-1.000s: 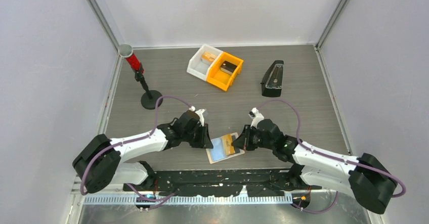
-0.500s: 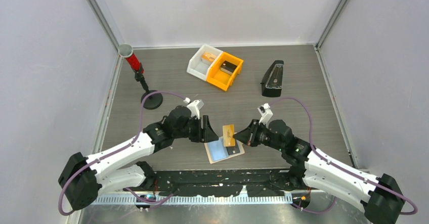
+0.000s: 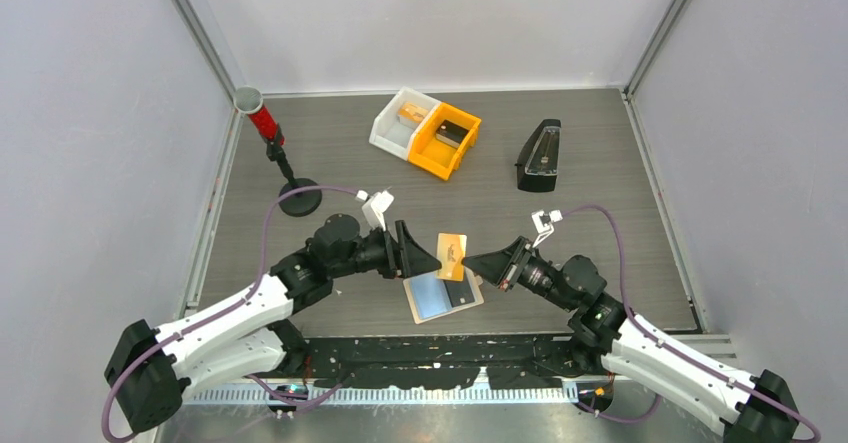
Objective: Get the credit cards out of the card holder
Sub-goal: Remove the credit card from the card holder.
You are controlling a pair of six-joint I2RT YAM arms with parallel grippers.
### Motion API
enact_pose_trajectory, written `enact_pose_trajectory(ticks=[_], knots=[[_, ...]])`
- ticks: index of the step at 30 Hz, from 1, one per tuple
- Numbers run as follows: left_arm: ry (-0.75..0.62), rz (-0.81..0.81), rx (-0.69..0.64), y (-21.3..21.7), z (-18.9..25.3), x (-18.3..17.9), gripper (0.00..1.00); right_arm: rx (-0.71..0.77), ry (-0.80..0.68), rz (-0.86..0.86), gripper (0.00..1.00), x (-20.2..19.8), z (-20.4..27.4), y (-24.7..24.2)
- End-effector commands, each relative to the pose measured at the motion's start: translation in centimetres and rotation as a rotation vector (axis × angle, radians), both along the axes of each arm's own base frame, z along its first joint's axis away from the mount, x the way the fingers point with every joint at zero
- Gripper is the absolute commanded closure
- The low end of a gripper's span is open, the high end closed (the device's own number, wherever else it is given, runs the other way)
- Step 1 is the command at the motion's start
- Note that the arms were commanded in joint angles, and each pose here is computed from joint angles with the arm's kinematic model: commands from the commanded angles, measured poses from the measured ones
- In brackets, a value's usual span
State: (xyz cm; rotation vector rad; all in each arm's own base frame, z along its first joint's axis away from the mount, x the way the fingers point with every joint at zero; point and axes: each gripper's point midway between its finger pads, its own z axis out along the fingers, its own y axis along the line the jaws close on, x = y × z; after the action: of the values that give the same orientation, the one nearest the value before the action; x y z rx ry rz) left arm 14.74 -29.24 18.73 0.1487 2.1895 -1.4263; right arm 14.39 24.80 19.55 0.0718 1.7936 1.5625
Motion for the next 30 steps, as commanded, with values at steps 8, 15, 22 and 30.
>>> enact_pose_trajectory(ticks=[8,15,22,30], knots=[[0.006,-0.060,-0.272,-2.0,4.5,-0.7,0.65,0.171,-0.078,0.049,0.95,-0.9,3.4,0.1],[0.011,-0.104,-0.323,-2.3,4.5,-1.4,1.00,0.159,-0.102,0.075,0.94,-1.4,3.2,0.3],[-0.029,-0.157,-0.281,-1.8,4.3,-2.5,1.00,-0.024,-0.174,0.138,0.74,-2.0,2.0,0.7],[-0.077,-0.273,-0.087,0.9,1.1,-5.6,1.00,-0.262,-0.326,0.195,0.61,-2.2,3.4,-0.6]])
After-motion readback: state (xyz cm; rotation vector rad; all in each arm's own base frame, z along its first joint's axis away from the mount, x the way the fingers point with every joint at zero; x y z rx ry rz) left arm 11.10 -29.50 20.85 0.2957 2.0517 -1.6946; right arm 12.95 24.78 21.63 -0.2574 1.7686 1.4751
